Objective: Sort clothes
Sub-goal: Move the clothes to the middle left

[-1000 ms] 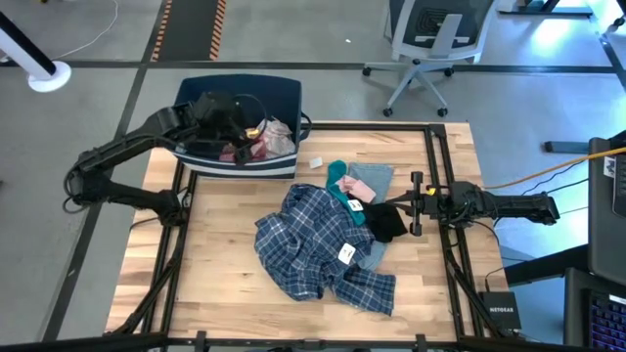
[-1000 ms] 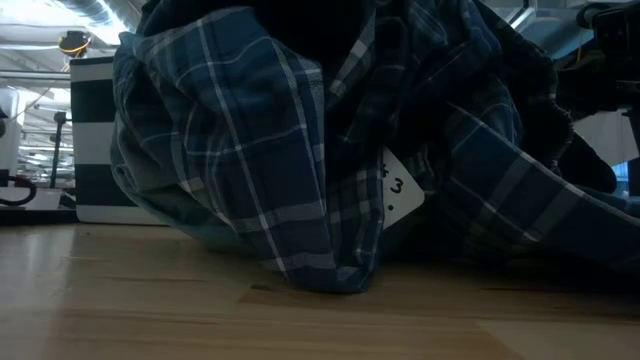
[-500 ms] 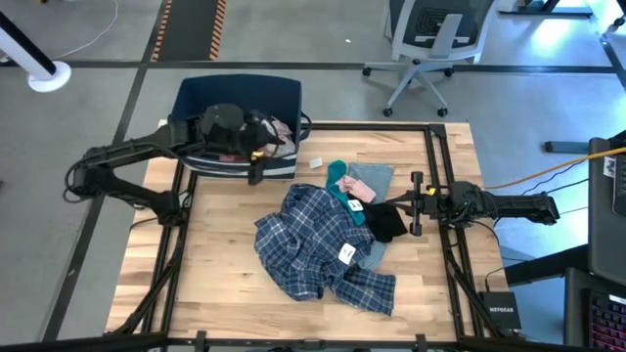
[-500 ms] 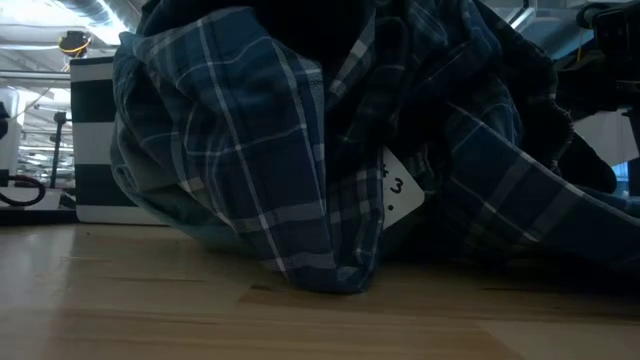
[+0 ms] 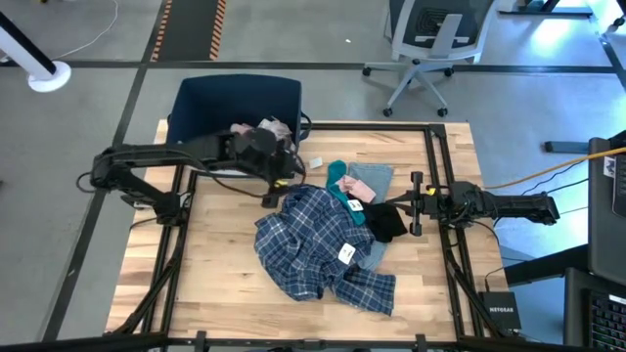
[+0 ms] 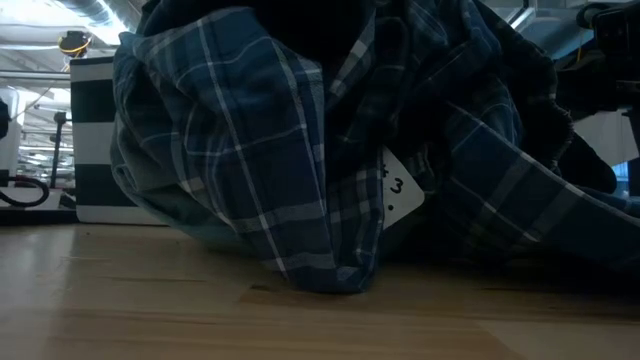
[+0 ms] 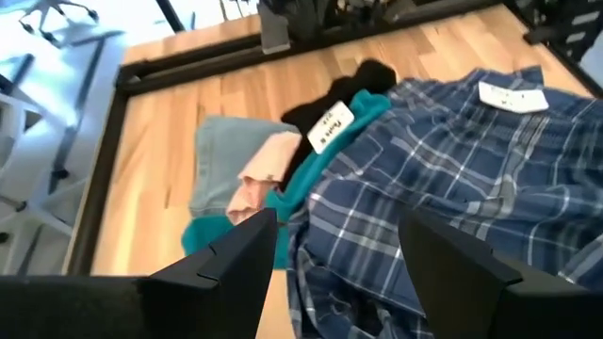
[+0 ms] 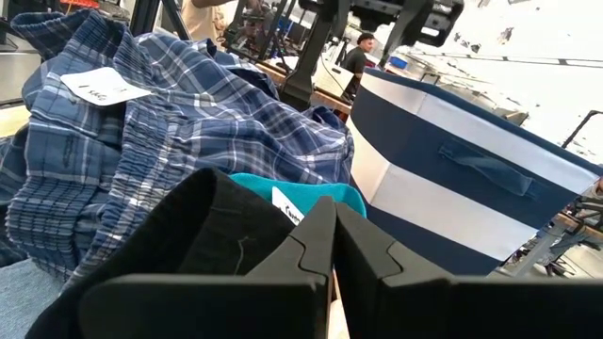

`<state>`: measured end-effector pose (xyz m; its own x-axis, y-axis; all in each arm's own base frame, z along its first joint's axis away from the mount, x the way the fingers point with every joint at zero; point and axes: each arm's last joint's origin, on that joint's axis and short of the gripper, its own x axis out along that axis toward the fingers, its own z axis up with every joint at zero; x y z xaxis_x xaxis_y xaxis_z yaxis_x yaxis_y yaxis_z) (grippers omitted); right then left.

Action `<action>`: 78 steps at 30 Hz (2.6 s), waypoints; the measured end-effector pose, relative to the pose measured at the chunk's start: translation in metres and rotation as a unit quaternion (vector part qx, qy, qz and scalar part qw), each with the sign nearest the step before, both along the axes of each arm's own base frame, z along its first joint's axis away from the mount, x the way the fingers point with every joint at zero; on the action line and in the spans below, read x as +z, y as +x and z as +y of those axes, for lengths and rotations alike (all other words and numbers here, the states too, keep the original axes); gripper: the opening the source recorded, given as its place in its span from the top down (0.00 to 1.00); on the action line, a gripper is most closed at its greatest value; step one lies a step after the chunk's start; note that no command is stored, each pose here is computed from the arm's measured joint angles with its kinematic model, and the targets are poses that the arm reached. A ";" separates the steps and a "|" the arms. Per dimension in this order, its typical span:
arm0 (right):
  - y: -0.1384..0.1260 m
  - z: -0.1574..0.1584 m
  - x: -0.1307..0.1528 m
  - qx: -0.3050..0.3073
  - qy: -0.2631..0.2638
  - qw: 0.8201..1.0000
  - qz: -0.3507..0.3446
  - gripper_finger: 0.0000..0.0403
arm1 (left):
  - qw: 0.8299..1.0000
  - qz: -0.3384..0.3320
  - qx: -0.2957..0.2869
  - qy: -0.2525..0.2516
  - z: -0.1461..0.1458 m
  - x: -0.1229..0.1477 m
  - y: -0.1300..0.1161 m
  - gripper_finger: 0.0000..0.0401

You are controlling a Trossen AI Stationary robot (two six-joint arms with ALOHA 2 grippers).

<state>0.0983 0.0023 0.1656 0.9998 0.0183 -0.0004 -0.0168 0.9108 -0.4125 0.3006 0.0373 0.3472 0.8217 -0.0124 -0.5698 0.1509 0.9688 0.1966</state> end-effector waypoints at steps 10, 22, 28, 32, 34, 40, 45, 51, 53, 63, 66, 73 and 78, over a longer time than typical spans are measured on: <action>0.000 0.000 0.000 0.000 0.000 1.000 0.000 0.96 | 0.999 -0.014 -0.029 0.009 -0.013 -0.012 0.022 0.45; 0.000 0.000 0.000 0.000 0.000 1.000 0.000 0.96 | 0.997 -0.003 -0.076 0.021 -0.037 -0.040 0.051 0.45; 0.000 0.000 0.000 0.000 0.000 1.000 0.000 0.96 | 0.996 -0.004 -0.086 0.029 -0.044 -0.056 0.067 0.45; 0.000 0.000 0.000 0.000 0.000 1.000 0.000 0.96 | 0.996 -0.011 -0.076 0.041 -0.049 -0.063 0.076 0.45; 0.000 0.000 0.000 0.000 0.000 1.000 0.000 0.96 | 0.996 0.001 -0.079 0.043 -0.053 -0.069 0.077 0.45; 0.000 0.000 0.000 0.000 0.000 1.000 0.000 0.96 | 0.994 0.050 -0.091 0.016 -0.076 -0.079 0.072 0.45; 0.000 0.000 0.000 0.000 0.000 1.000 0.000 0.96 | 0.990 0.109 -0.093 -0.007 -0.094 -0.087 0.062 0.45; 0.000 0.000 0.000 0.000 0.000 1.000 0.000 0.96 | 0.984 0.161 -0.050 -0.050 -0.113 -0.105 0.049 0.45; 0.000 0.000 0.000 0.000 0.000 1.000 0.000 0.96 | 0.981 0.184 -0.031 -0.052 -0.119 -0.116 0.042 0.45; 0.000 0.000 0.000 0.000 0.000 1.000 0.000 0.96 | 0.954 0.273 0.094 -0.083 -0.147 -0.151 0.007 0.45; 0.000 0.000 0.000 0.000 0.000 1.000 0.000 0.96 | 0.940 0.301 0.134 -0.085 -0.155 -0.157 -0.006 0.45; 0.000 0.000 0.000 0.000 0.000 1.000 0.000 0.96 | 0.890 0.379 0.250 -0.035 -0.170 -0.162 -0.044 0.45; 0.000 0.000 0.000 0.000 0.000 1.000 0.000 0.96 | 0.878 0.386 0.280 -0.028 -0.178 -0.161 -0.057 0.45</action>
<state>0.0983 0.0023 0.1656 0.9998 0.0184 -0.0006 -0.0170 0.9107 -0.4127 0.2438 -0.1408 0.1864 0.0765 0.2237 -0.9716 -0.2850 0.9388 0.1937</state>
